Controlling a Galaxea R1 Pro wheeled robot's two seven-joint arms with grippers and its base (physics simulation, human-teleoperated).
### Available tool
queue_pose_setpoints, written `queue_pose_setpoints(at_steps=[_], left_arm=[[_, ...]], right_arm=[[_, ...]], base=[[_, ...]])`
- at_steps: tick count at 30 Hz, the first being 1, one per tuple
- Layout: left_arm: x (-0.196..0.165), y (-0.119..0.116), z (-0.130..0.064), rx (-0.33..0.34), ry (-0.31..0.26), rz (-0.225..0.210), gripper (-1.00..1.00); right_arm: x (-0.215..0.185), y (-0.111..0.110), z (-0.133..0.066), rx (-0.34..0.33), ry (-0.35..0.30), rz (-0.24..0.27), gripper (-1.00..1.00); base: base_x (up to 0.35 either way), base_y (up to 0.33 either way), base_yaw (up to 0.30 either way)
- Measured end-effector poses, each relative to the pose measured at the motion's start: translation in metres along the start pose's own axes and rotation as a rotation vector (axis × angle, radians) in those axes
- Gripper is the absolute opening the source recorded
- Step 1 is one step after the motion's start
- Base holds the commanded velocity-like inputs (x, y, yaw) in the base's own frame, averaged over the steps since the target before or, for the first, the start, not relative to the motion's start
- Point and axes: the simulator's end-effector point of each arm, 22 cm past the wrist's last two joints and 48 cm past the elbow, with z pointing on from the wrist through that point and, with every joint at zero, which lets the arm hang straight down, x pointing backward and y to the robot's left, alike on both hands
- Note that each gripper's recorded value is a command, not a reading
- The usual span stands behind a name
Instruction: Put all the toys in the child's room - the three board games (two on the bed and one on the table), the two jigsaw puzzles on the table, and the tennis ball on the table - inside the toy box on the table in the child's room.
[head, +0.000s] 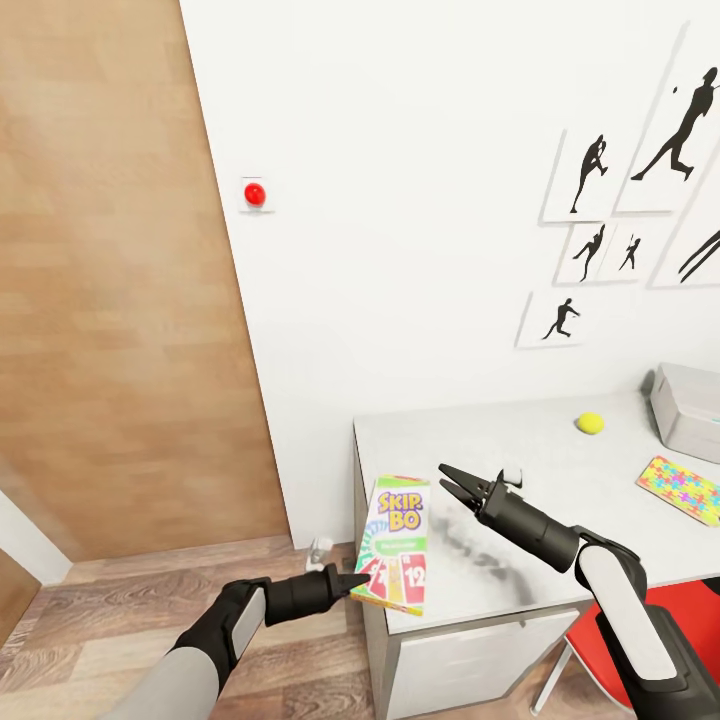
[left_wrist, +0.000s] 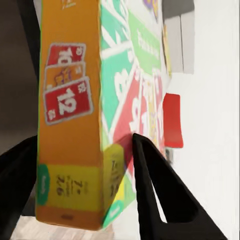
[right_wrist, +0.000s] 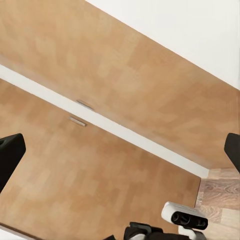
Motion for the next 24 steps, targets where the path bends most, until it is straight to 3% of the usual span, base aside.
queue_pose_setpoints(at_steps=[24], left_arm=[[0.0014,0.0007,0.0019,-0.004,-0.002,0.010,-1.00]], right_arm=[[0.0001,-0.0007,0.0000,0.001,0.000,0.001,1.00]], base=[[0.000,0.000,0.000]])
